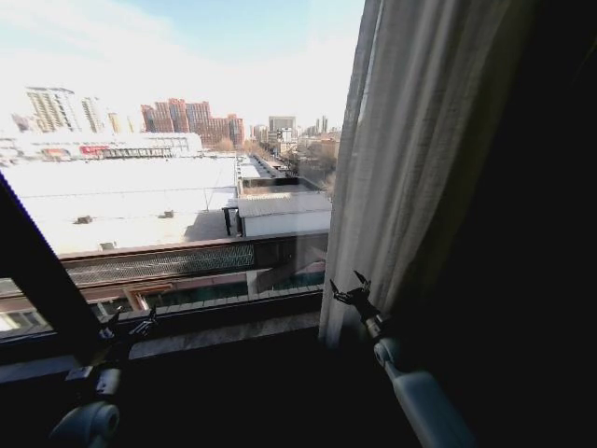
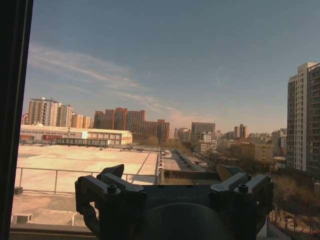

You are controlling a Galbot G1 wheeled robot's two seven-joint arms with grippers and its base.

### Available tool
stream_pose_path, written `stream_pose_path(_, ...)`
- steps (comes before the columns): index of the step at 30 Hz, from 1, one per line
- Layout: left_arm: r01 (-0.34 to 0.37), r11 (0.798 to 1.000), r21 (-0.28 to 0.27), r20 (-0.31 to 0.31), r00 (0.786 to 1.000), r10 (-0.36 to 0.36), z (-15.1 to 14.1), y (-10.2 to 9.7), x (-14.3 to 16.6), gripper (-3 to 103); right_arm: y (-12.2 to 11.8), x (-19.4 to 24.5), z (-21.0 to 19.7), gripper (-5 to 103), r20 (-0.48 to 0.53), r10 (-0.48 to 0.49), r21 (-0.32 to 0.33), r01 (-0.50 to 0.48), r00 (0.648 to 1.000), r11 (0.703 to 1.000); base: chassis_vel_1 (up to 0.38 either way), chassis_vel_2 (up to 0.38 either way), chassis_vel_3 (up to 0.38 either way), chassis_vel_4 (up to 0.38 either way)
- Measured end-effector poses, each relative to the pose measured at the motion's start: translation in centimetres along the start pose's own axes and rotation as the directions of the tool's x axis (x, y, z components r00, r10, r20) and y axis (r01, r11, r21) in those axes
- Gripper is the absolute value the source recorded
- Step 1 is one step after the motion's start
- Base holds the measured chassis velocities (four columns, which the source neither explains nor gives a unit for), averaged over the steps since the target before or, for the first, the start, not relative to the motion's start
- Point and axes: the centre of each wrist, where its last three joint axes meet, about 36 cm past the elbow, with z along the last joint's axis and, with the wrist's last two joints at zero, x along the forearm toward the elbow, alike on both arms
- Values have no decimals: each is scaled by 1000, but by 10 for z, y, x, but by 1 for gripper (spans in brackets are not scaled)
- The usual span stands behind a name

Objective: Open the curtains by pulling them apart, changing their state from closed to fully open.

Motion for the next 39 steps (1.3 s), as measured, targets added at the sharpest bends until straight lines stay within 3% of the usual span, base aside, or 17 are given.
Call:
stream_pose_path(13, 0, 1000, 0, 0, 1000, 0, 0, 0, 0, 100, 2, -49, 5, 103, 11, 23, 0, -23, 1000, 1000, 0, 0, 0, 0)
stream_pose_path(16, 0, 1000, 0, 0, 1000, 0, 0, 0, 0, 100, 2, -49, 6, 90, 12, 3, 2, -3, 1000, 1000, 0, 0, 0, 0)
stream_pose_path(18, 0, 1000, 0, 0, 1000, 0, 0, 0, 0, 100, 2, -49, 6, 90, 12, 0, 2, 0, 1000, 1000, 0, 0, 0, 0)
stream_pose_path(22, 0, 1000, 0, 0, 1000, 0, 0, 0, 0, 100, 0, -46, 8, 68, 10, -11, 8, 11, 1000, 1000, 0, 0, 0, 0)
stream_pose_path(24, 0, 1000, 0, 0, 1000, 0, 0, 0, 0, 100, 0, -45, 8, 68, 10, -12, 10, 11, 1000, 1000, 0, 0, 0, 0)
stream_pose_path(26, 0, 1000, 0, 0, 1000, 0, 0, 0, 0, 100, -2, -44, 7, 57, 11, -14, 11, 14, 1000, 1000, 0, 0, 0, 0)
stream_pose_path(30, 0, 1000, 0, 0, 1000, 0, 0, 0, 0, 100, -3, -43, 7, 47, 13, -18, 9, 18, 1000, 1000, 0, 0, 0, 0)
stream_pose_path(31, 0, 1000, 0, 0, 1000, 0, 0, 0, 0, 100, -3, -41, 7, 36, 15, -28, 1, 28, 1000, 1000, 0, 0, 0, 0)
stream_pose_path(33, 0, 1000, 0, 0, 1000, 0, 0, 0, 0, 100, -3, -40, 7, 36, 20, -35, -8, 36, 999, 999, 0, 0, 0, 0)
stream_pose_path(35, 0, 1000, 0, 0, 1000, 0, 0, 0, 0, 100, -3, -39, 6, 25, 30, -71, -21, 71, 997, 997, 0, 0, 0, 0)
stream_pose_path(39, 0, 1000, 0, 0, 1000, 0, 0, 0, 0, 100, -4, -38, 6, 14, 38, -100, -25, 101, 994, 995, 0, 0, 0, 0)
